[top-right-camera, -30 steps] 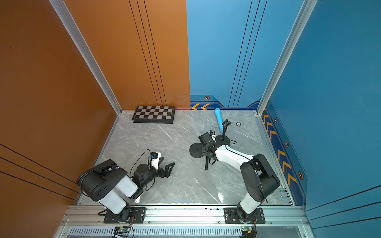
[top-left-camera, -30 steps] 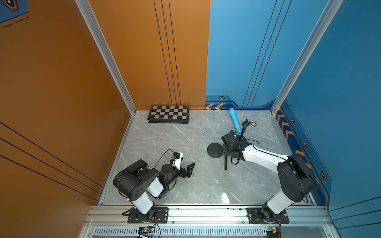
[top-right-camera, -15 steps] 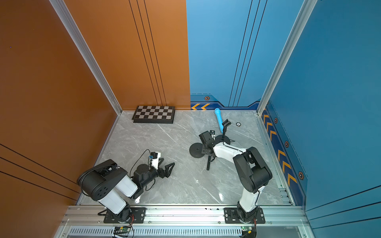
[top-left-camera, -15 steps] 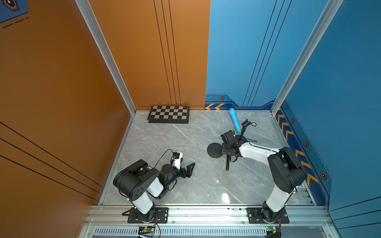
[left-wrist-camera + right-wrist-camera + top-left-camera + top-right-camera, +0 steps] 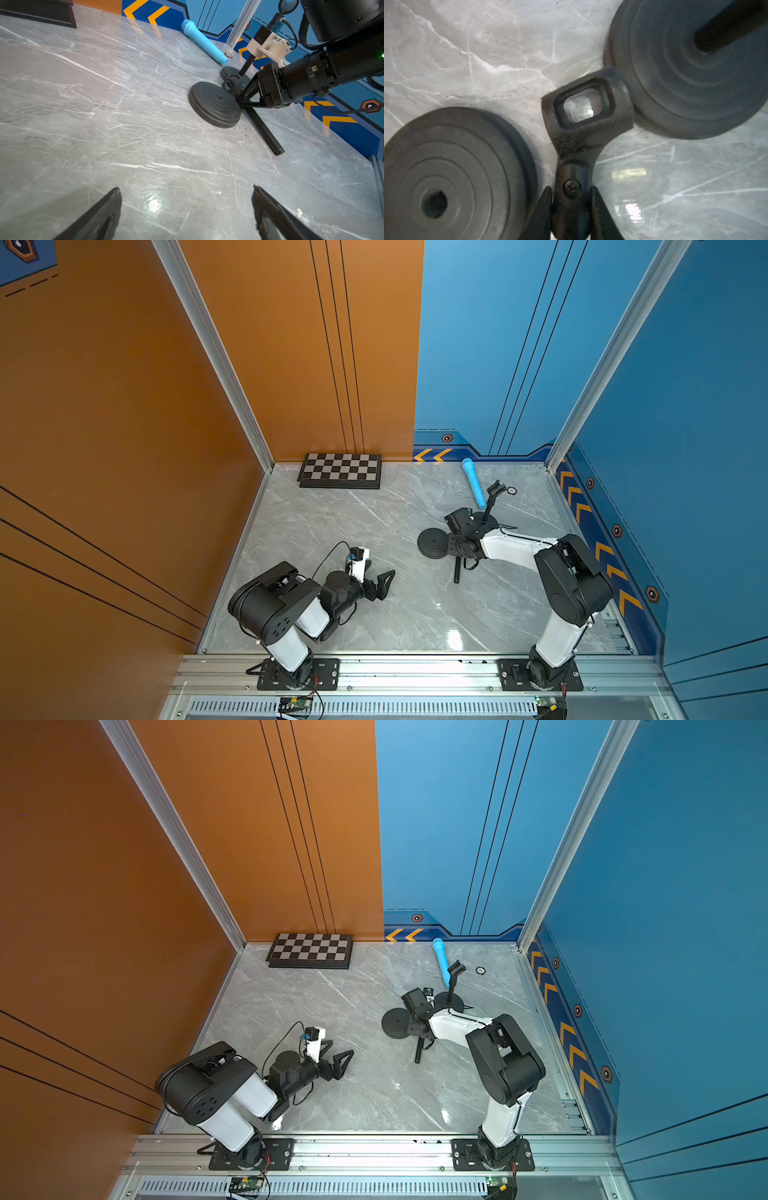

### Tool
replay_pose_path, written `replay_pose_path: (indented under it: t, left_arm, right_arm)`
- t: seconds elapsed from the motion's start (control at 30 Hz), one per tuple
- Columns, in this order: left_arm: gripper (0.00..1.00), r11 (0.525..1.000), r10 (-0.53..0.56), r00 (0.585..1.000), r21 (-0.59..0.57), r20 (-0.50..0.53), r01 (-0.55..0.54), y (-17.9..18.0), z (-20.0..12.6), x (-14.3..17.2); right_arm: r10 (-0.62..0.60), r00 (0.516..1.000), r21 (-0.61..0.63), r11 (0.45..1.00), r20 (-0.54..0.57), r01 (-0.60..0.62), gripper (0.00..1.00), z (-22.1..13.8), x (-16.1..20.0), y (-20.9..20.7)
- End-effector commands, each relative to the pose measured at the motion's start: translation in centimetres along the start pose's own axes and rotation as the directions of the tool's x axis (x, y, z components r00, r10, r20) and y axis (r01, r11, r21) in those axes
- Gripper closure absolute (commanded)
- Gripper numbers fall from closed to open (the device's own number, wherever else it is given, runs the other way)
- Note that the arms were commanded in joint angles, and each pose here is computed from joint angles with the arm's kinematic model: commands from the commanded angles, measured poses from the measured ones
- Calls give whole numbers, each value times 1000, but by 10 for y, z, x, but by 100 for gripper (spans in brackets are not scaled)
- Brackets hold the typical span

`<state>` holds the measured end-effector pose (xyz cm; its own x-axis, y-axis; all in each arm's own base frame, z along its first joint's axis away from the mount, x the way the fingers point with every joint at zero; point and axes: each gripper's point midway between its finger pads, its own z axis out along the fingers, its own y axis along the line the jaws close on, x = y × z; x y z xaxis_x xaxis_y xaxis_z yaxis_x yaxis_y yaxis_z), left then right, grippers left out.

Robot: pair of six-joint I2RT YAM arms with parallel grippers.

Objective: Assemble a microphone stand
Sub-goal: Pick up the microphone stand pole from the center of the board.

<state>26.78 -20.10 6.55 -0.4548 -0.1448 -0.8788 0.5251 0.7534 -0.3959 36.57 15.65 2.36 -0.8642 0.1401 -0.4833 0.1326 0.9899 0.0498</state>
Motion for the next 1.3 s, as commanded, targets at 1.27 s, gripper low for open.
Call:
replay_pose_path:
  t: [1.27]
  left_arm:
    - [30,635,-178,974,739,-141,224,-234,-16,-93]
  right_arm:
    - [102,823,-739,512,558,438,86,-333,9,90]
